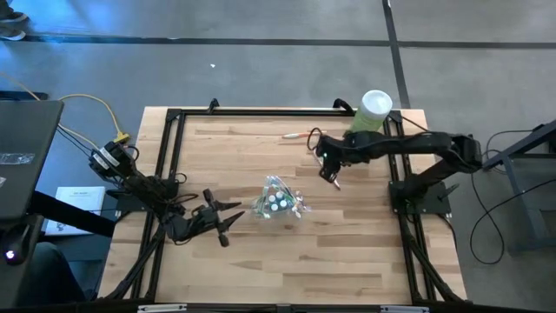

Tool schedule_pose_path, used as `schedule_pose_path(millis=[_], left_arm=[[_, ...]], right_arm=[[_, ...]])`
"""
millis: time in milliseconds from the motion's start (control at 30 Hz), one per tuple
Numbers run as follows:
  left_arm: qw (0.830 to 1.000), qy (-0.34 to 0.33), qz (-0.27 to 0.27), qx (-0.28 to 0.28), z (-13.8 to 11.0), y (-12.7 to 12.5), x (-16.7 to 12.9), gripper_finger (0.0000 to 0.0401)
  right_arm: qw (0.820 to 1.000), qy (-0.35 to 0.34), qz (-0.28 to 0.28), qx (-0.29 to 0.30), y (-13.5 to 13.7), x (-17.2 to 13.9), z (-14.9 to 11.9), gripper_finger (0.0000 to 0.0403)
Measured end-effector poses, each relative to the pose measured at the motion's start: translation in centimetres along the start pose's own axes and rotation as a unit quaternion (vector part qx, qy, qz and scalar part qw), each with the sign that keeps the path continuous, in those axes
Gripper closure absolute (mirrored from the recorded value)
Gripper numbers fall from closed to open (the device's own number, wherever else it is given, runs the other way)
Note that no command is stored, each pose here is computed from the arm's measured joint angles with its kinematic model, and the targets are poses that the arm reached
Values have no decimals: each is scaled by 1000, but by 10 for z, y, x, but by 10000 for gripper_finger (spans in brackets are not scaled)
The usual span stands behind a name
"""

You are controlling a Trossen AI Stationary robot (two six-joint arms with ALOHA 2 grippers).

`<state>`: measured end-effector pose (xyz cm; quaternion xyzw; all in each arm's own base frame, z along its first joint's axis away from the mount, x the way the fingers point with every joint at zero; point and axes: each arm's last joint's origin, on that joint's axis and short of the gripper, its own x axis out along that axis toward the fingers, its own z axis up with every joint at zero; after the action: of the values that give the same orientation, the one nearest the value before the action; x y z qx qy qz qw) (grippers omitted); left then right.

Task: Pick & Place toothbrushing station
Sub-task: Put the purple toothbrush into the right side of the transparent organizer

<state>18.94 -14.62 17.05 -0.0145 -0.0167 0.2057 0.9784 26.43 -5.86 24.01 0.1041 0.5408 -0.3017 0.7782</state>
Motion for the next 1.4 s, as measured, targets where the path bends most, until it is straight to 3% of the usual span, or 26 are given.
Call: schedule_pose_path(millis=[233, 333, 467, 600, 1033, 1400], left_arm=[[1000, 0, -7, -9, 0, -2, -3, 272], [999, 0, -10, -47, 0, -1, -1, 272], [993, 8, -60, -98, -1, -2, 4, 272], [990, 28, -101, -90, -6, -1, 12, 272], [993, 54, -84, -56, -15, 7, 23, 272], [995, 55, -80, -31, -16, 8, 25, 272]], right_arm=[[999, 12, -1, 38, -23, 30, -6, 252], [999, -2, 21, 43, -28, 35, -3, 252], [997, -31, 64, 30, -28, 37, 3, 252], [997, -43, 66, 16, -30, 38, 6, 252], [995, -19, 66, 71, -55, 54, 10, 252], [997, -12, 52, 58, -29, 87, 14, 252]])
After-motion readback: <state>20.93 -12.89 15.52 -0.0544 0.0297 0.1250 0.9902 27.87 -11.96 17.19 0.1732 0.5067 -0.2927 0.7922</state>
